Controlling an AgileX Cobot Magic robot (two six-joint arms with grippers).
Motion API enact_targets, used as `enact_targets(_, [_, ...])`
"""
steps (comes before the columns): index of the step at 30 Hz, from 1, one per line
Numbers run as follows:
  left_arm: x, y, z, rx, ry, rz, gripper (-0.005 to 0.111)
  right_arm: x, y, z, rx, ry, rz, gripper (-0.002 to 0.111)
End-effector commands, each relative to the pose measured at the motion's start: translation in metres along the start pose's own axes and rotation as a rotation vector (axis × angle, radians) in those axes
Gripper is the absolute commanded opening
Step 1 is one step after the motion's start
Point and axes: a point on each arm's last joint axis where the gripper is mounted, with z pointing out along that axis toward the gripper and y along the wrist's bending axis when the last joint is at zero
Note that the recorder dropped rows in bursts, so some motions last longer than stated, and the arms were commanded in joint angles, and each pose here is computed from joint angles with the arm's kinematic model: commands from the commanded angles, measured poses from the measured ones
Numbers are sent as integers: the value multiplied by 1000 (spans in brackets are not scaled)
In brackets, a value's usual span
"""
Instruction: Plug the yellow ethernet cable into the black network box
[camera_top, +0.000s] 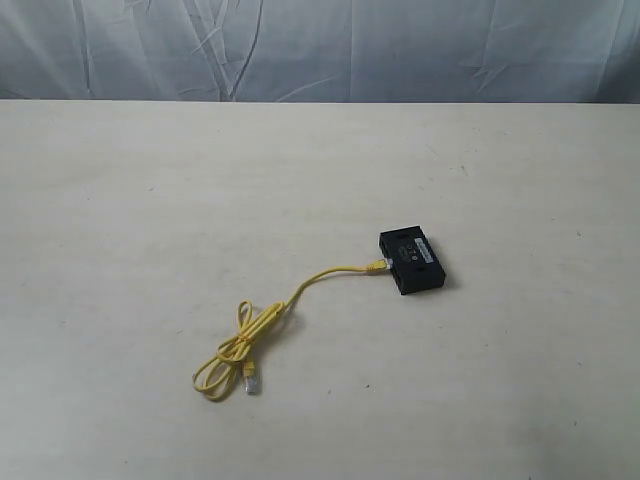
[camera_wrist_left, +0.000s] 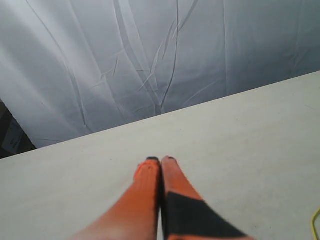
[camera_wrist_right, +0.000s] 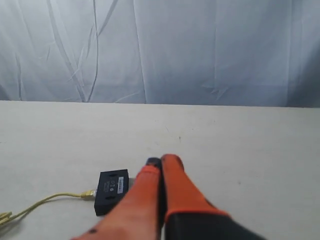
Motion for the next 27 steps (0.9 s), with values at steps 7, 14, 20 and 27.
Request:
enact_targets(7, [1,1,-1,-6,-6,-1,0,25,-7,12,61,62,35,-1])
enact_targets(14, [1,1,-1,-6,-6,-1,0,31,-9,16,80,48,10,-1])
enact_targets(20, [1,1,-1,-6,-6,-1,0,31,-10,16,82,48,9,-1])
enact_targets(27, [1,1,-1,-6,-6,-1,0,31,-12,16,104,47,38,-1])
